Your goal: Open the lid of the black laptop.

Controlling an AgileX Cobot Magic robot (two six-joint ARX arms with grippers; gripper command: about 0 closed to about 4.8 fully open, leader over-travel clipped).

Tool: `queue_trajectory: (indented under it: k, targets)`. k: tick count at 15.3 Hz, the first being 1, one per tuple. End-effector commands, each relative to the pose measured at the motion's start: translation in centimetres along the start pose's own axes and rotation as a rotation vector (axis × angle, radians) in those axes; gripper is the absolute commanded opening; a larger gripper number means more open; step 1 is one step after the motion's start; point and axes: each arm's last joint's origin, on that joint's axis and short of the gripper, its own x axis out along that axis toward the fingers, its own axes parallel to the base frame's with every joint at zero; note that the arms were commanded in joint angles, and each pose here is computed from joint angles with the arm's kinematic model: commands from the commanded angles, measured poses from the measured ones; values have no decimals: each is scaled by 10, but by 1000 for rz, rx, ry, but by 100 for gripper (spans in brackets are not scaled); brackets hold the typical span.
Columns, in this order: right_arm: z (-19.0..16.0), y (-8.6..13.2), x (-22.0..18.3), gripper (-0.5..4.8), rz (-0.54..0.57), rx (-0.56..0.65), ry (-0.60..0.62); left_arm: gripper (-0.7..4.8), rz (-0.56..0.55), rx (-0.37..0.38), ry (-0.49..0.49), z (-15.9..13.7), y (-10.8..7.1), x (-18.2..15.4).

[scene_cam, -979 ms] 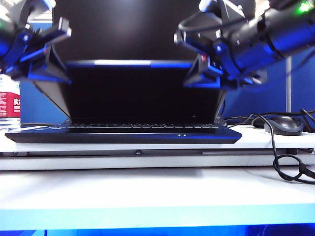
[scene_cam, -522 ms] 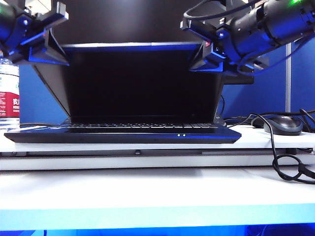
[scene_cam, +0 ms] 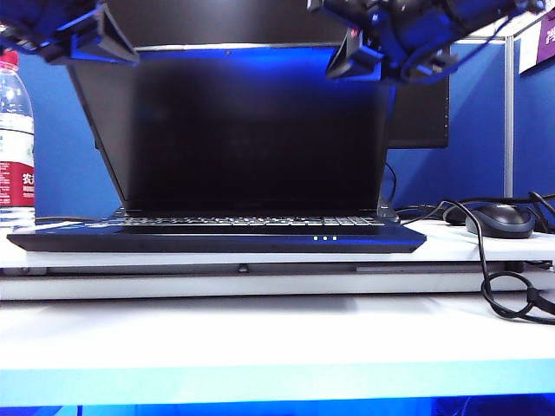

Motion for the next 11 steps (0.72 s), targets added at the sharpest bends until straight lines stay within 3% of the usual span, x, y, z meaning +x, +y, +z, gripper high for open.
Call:
queue_trajectory:
  k: [1,2,4,11]
  targets:
    - [27,-9,4,-1,-26,-7,-79,-4,-21,31,-81,14,1,12]
    - [29,-13,5,-1,-26,-8,-75,-4,-22,34,-102,15,1,14]
    - [49,-11,14,-1,-18,-28,-106,-5,-3,57,-128,28,20,21]
    - [71,-11,16,-1,-23,-50,-162,-4,-20,79,-178,50,24,30]
